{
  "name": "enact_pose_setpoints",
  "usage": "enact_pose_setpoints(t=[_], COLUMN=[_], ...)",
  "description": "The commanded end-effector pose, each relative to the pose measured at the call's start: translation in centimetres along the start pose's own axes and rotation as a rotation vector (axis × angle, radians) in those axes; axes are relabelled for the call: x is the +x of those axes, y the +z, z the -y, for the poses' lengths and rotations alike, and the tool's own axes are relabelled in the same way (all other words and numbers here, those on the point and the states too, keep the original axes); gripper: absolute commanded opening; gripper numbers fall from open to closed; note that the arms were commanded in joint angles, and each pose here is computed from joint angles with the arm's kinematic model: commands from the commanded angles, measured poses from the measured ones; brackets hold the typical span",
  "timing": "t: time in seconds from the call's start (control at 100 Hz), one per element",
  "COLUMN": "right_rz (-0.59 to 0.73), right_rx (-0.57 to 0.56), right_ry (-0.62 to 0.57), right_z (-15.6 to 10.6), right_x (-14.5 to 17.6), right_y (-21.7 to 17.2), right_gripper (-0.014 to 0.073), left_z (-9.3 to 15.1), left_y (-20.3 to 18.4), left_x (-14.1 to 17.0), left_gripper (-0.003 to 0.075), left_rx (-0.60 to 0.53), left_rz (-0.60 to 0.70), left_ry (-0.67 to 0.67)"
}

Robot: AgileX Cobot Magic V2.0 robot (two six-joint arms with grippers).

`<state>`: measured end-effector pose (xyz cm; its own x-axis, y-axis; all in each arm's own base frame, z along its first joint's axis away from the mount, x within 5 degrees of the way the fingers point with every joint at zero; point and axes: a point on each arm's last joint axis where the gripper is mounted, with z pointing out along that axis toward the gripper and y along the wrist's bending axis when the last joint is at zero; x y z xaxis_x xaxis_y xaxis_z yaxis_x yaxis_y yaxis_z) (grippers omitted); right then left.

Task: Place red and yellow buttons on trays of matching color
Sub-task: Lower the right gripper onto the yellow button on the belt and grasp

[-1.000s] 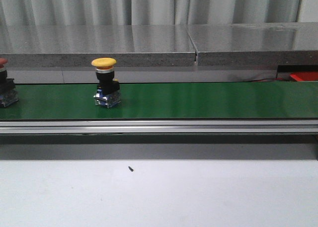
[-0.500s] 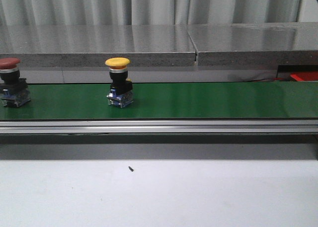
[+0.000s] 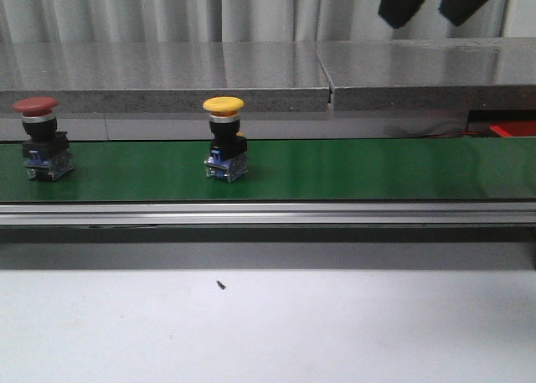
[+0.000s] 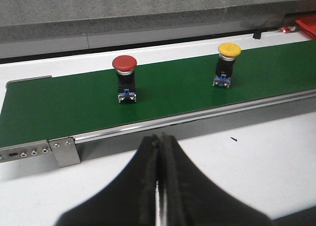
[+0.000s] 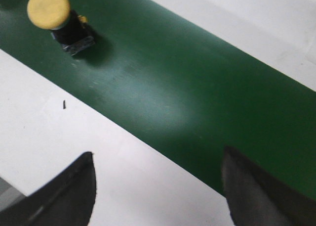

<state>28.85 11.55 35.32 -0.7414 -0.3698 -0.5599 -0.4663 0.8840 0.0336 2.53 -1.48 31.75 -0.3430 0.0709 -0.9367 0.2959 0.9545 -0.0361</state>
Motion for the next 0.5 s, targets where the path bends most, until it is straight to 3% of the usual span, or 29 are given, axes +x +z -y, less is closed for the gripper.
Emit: enact_pose_setpoints(t=[0.0,0.49], right_rz=[0.043,-0.06], right_rx=[-0.03,-0.106], right_ry=[-0.053,-0.208], right_z=[-0.8,-3.6], right_x=[-1.8,-5.0], right_y=[-0.9,6.5], right_gripper=[0.053,0.053], left_z=[0.1,0.1], left_y=[-0.2,-0.2], left_x=[-1.3,-1.3], left_gripper=[-0.0019,-0.0018], left_rx=[0.011,0.011], left_rz=[0.085,0.085], left_ry=[-0.01,-0.01])
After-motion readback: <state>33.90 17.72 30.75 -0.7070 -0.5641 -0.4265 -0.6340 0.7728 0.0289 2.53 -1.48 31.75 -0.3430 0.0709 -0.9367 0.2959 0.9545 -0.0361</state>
